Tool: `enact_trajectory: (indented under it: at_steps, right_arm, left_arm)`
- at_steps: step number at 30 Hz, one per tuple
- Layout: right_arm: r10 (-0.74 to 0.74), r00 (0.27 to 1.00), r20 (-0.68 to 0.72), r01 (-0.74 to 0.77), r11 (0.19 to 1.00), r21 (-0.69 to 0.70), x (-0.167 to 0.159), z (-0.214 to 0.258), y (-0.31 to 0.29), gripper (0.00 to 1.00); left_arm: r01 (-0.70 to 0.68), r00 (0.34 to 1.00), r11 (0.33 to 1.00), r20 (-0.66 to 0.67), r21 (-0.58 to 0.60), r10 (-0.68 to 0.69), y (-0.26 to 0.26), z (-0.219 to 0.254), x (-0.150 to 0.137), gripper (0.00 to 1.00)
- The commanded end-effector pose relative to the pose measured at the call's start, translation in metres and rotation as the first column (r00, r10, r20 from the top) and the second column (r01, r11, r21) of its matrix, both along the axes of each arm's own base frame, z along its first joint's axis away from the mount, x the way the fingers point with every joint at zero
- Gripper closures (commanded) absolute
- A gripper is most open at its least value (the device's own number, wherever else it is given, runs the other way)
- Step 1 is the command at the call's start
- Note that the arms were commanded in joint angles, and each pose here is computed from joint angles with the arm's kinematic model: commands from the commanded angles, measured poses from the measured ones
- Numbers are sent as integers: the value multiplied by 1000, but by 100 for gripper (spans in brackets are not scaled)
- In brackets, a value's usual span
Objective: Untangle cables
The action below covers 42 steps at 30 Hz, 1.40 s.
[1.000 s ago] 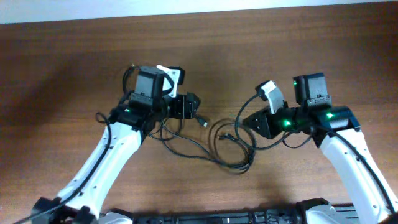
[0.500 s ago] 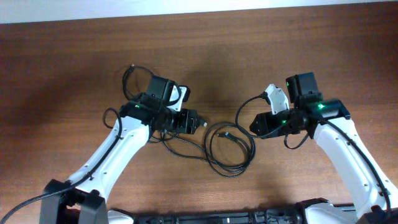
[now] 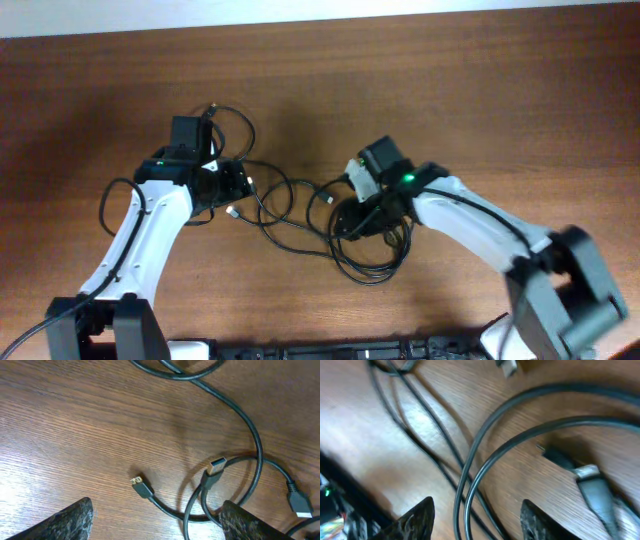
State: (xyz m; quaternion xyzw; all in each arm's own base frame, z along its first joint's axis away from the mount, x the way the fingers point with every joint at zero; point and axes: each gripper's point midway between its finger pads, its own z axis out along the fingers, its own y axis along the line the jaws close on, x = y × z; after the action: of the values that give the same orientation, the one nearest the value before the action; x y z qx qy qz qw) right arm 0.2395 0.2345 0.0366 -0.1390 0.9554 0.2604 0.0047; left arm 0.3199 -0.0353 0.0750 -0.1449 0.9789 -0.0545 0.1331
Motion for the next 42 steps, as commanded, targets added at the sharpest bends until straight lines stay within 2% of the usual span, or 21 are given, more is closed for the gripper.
enact_trajectory:
  at_steps: [1, 6, 9, 12, 14, 15, 16, 18, 19, 21, 23, 25, 27, 28, 29, 31, 32, 34, 37, 39, 42]
  right_arm:
    - [-60, 994, -86, 58, 998, -31, -4, -26, 8, 53]
    - [-58, 995, -78, 57, 998, -18, 0, -30, 12, 72]
    - [-36, 993, -115, 42, 998, 47, -6, -23, 22, 87]
    - [-11, 992, -122, 27, 991, 132, -6, -14, 35, 91]
    - [106, 993, -52, -85, 948, 305, -4, 7, 57, 91]
    - [186, 982, 18, -177, 891, 418, -4, 26, 68, 87]
    - [207, 976, 71, -215, 846, 489, 4, 46, 72, 88]
    - [174, 959, 224, -268, 809, 523, 34, 89, 67, 96]
    - [153, 938, 311, -304, 796, 524, 47, 114, 62, 96]
    - [67, 851, 521, -368, 785, 499, 71, 190, 46, 96]
    - [-37, 746, 665, -342, 835, 430, 85, 249, 21, 96]
    - [-153, 575, 804, -276, 889, 366, 89, 317, -12, 96]
    - [-254, 365, 896, -201, 918, 342, 72, 390, -51, 96]
    - [-315, 225, 922, -83, 937, 340, 63, 423, -83, 96]
    - [-348, 133, 928, 34, 937, 347, 60, 438, -110, 96]
    - [-374, 13, 927, 288, 889, 355, 56, 446, -164, 96]
    - [-366, -1, 931, 431, 840, 330, 58, 435, -193, 96]
    - [-341, 40, 939, 595, 763, 252, 66, 408, -226, 96]
    - [-327, 251, 911, 745, 666, 34, 96, 333, -266, 96]
    - [-350, 415, 840, 772, 624, -122, 116, 274, -287, 96]
    - [-433, 578, 692, 770, 570, -287, 131, 193, -323, 96]
  left_arm:
    - [-16, 1000, 1000, -4, 4, 16, 2, -1, 2, 18]
    - [-16, 1000, 1000, -4, 4, 16, 2, -1, 1, 18]
    - [-11, 1000, 1000, -6, -10, 11, 0, -1, 1, 18]
    - [-8, 1000, 1000, -7, -21, 8, -2, -1, 1, 18]
    - [-8, 1000, 1000, -7, -21, 8, -2, -1, 1, 18]
    - [-8, 1000, 1000, -6, -21, 8, -2, -1, 1, 18]
    - [-8, 1000, 1000, -7, -21, 8, -2, -1, 1, 18]
    - [-8, 1000, 1000, -6, -21, 8, -2, -1, 1, 18]
    - [-8, 1000, 1000, -6, -21, 8, -2, -1, 1, 18]
    - [-8, 1000, 1000, -6, -21, 8, -2, -1, 1, 18]
    - [-9, 1000, 1000, -6, -20, 8, -2, -1, 1, 18]
    - [-9, 1000, 1000, -5, -20, 8, -2, -1, 1, 18]
    - [-8, 1000, 1000, -2, -21, 8, -2, 0, 2, 18]
    - [-8, 1000, 1000, -2, -21, 8, -2, 0, 2, 18]
    - [-8, 1000, 1000, -2, -21, 8, -2, 0, 2, 18]
    - [-8, 1000, 1000, -2, -21, 8, -2, 0, 2, 18]
    - [-8, 1000, 1000, -2, -21, 8, -2, 0, 2, 18]
    - [-8, 1000, 1000, -2, -21, 8, -2, 0, 2, 18]
    - [-8, 1000, 1000, -2, -21, 8, -2, 0, 2, 18]
    - [-8, 1000, 1000, -2, -21, 8, -2, 0, 2, 18]
    - [-8, 1000, 1000, -2, -21, 8, -2, 0, 2, 18]
